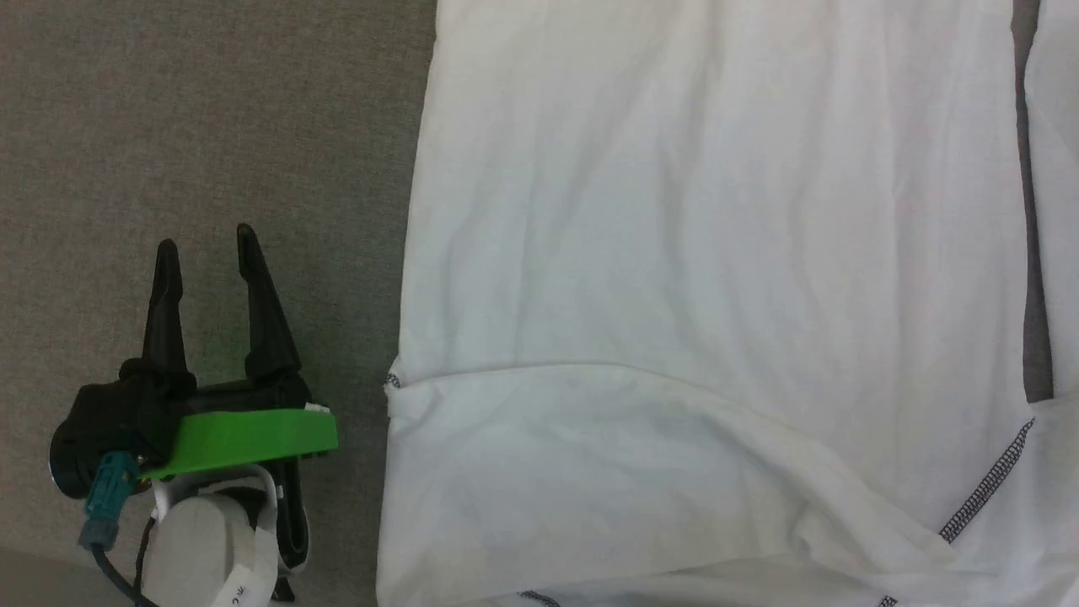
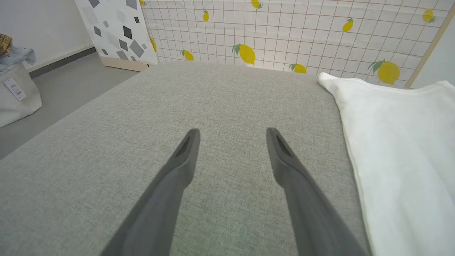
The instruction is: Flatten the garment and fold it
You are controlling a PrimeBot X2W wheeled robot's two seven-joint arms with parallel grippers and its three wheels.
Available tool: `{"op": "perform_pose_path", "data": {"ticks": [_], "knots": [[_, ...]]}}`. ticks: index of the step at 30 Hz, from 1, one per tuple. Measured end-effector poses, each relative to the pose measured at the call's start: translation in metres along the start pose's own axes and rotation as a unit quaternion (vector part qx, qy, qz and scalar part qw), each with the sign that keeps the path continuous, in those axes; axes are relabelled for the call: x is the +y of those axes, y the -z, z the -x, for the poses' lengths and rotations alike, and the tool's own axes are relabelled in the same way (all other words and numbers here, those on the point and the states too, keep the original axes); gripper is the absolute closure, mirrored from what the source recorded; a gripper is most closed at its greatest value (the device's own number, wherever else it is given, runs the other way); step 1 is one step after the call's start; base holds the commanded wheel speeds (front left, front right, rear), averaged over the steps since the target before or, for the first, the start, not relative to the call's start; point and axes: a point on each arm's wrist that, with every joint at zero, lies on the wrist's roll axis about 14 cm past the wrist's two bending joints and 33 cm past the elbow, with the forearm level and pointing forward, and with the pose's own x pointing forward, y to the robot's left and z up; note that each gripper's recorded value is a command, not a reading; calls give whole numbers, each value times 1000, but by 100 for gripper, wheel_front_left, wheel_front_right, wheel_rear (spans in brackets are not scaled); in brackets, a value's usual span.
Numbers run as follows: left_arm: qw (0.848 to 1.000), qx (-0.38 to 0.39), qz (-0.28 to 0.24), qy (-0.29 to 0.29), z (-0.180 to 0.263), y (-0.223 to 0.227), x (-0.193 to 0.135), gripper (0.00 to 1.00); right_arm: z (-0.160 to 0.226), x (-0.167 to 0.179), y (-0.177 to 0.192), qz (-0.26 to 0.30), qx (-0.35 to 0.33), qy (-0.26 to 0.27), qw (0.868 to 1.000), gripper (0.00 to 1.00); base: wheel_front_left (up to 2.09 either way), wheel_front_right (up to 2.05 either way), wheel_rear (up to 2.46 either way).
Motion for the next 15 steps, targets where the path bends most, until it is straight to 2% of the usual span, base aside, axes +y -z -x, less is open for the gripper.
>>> {"op": "perform_pose_path", "data": {"ticks": [3, 9, 15], "knots": [[1000, -4, -2, 0, 1, -4, 2, 0, 8, -2, -2, 7, -29, 4, 1000, 100, 0, 0, 0], [1000, -10, 2, 4, 12, -13, 6, 0, 41, -34, 11, 20, -92, 36, 995, 100, 0, 0, 0], [1000, -19, 4, 20, 31, -25, 5, 0, 108, -85, 16, 2, -154, 82, 985, 100, 0, 0, 0]]}}
